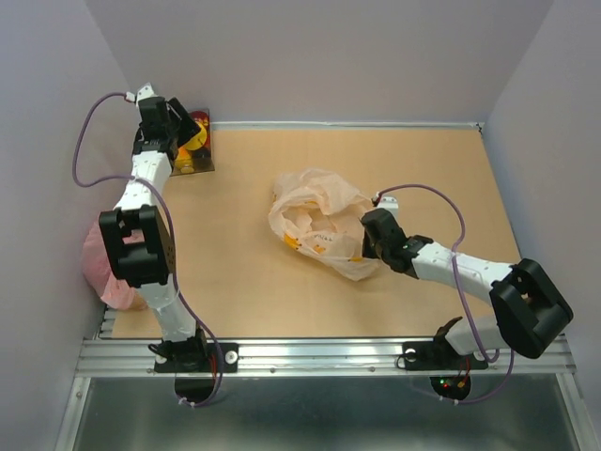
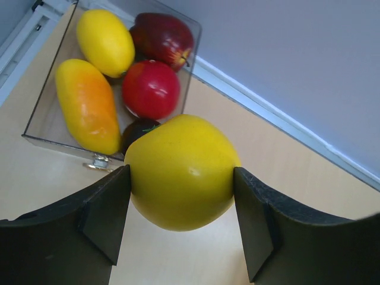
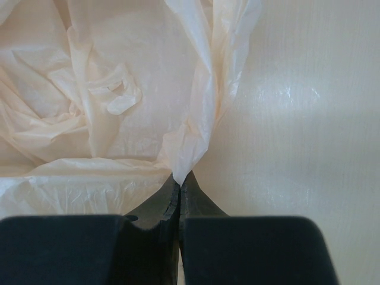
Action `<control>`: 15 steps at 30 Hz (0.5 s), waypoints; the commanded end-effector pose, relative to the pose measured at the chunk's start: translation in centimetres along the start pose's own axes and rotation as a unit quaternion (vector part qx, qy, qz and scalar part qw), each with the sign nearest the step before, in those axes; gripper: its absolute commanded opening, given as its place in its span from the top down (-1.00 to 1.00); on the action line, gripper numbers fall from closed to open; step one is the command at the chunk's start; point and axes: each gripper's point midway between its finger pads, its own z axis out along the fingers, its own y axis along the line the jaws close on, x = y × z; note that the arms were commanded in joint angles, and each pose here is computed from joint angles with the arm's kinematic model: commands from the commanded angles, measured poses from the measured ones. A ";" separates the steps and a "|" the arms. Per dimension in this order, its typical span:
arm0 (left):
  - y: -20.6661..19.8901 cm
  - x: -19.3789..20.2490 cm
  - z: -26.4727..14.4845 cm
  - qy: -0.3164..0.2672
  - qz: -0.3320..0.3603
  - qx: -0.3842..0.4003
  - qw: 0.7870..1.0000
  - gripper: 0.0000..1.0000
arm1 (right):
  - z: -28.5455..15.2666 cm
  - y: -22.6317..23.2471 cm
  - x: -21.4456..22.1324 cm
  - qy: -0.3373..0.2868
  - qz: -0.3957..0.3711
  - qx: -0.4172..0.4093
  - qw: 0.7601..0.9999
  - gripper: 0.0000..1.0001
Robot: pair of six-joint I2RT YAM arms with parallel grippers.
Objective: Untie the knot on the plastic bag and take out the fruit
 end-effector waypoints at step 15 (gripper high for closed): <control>4.9 -2.1 8.0 -0.026 0.000 -0.049 0.998 -0.95 | -1.6 -1.9 -6.7 -0.098 0.015 0.067 0.993 0.99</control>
